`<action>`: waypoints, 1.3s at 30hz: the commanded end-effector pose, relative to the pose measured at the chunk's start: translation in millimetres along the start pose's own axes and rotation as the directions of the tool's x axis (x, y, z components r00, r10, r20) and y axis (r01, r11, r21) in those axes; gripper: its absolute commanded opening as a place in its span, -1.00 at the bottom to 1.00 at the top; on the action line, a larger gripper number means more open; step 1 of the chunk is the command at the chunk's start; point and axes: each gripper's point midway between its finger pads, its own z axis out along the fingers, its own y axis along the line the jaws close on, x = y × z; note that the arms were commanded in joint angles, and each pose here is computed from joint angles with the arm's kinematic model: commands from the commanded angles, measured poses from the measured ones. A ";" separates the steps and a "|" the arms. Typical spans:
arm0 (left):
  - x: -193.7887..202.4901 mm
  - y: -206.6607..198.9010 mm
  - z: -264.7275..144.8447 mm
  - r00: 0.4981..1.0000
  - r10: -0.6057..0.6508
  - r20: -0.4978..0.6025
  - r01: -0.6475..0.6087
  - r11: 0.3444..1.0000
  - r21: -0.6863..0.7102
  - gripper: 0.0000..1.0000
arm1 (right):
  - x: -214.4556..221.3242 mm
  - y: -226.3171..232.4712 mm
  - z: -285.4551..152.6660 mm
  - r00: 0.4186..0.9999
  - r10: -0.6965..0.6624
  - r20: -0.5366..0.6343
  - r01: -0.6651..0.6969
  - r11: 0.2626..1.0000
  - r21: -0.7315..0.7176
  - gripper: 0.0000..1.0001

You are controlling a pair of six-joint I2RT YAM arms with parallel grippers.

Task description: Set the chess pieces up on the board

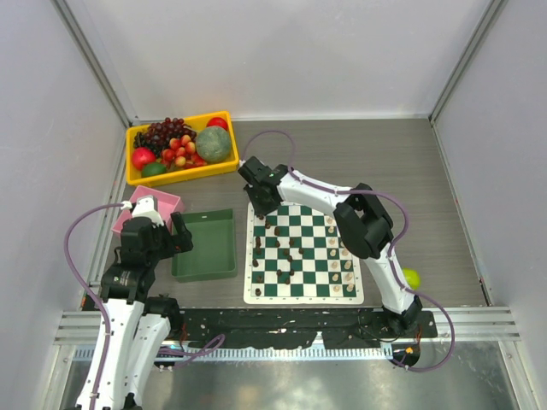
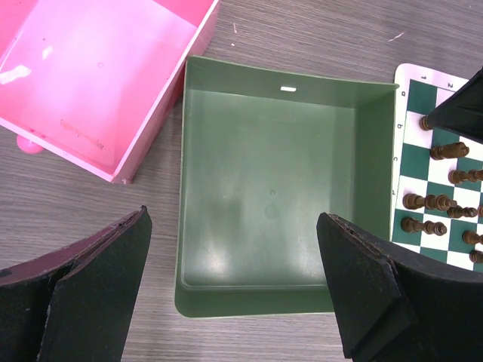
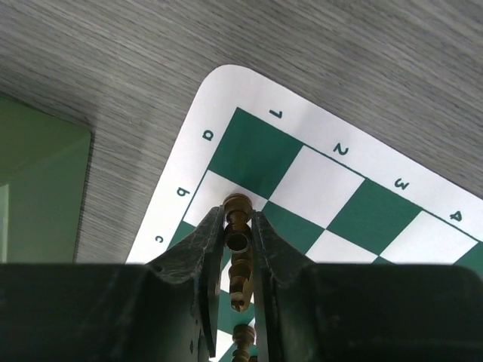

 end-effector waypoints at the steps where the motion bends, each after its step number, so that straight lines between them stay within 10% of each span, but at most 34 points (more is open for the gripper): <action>1: -10.9 -3.0 -2.3 0.999 0.004 0.033 -0.004 1.000 0.012 0.98 | -31.4 6.0 -19.2 0.996 0.000 0.087 0.001 1.000 -0.015 -0.57; 39: -9.4 -2.9 -0.7 1.000 0.005 0.024 -0.005 1.000 0.011 0.98 | -34.5 -6.9 11.4 0.998 0.015 0.062 -0.017 1.000 0.023 -0.47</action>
